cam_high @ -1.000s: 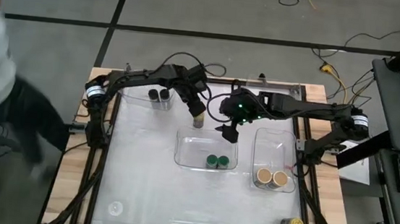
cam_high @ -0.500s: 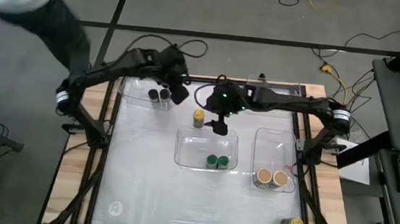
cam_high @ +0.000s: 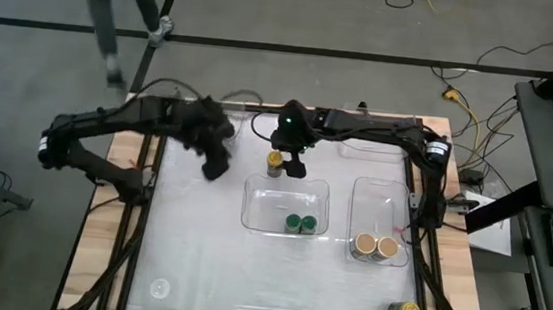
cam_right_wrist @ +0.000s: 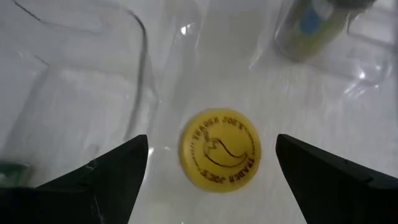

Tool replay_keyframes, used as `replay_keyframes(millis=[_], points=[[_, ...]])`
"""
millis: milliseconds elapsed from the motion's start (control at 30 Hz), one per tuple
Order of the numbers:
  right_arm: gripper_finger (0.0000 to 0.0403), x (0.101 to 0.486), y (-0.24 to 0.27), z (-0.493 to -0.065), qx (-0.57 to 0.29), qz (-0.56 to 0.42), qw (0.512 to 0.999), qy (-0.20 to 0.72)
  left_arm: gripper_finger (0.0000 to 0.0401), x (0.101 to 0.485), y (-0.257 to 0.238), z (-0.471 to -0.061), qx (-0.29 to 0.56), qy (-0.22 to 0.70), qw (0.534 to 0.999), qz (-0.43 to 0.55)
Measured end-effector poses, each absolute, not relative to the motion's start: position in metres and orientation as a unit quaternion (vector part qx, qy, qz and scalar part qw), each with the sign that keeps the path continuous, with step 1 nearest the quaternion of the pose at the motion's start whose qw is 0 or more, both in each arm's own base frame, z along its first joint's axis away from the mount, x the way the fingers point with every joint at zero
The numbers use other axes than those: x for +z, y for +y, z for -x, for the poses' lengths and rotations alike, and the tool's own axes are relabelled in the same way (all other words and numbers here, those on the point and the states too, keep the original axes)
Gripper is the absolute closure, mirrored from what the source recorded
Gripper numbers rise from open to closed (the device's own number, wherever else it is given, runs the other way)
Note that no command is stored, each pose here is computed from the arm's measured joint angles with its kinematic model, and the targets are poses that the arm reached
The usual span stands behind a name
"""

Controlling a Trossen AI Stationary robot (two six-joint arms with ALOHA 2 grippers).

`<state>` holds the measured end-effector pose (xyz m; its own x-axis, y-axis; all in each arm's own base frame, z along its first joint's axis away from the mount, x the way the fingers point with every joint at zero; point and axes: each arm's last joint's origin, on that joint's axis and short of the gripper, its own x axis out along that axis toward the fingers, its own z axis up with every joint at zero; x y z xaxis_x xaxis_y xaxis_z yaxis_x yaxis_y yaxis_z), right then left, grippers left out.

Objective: Sort spices by type
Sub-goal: Put the left yellow seasoning bottle into the top right transparent bin

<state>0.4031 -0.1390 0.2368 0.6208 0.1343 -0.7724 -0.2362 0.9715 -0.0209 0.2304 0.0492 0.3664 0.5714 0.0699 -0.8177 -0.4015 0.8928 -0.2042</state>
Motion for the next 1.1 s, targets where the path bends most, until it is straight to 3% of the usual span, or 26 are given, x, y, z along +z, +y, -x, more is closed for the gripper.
replay_keyframes(millis=[367,800,1100], points=[[0.006,0.224,-0.15,-0.405,0.105,0.065,0.893,0.434,0.0393,0.32,-0.006,-0.231,0.044,0.514,0.839,0.174],[0.0064,0.208,-0.151,-0.409,0.134,0.084,0.886,0.435,0.0252,0.294,-0.026,-0.263,0.025,0.564,0.813,0.143],[0.011,0.209,-0.152,-0.409,0.15,0.09,0.887,0.427,0.0227,0.293,-0.029,-0.271,0.013,0.562,0.816,0.135]])
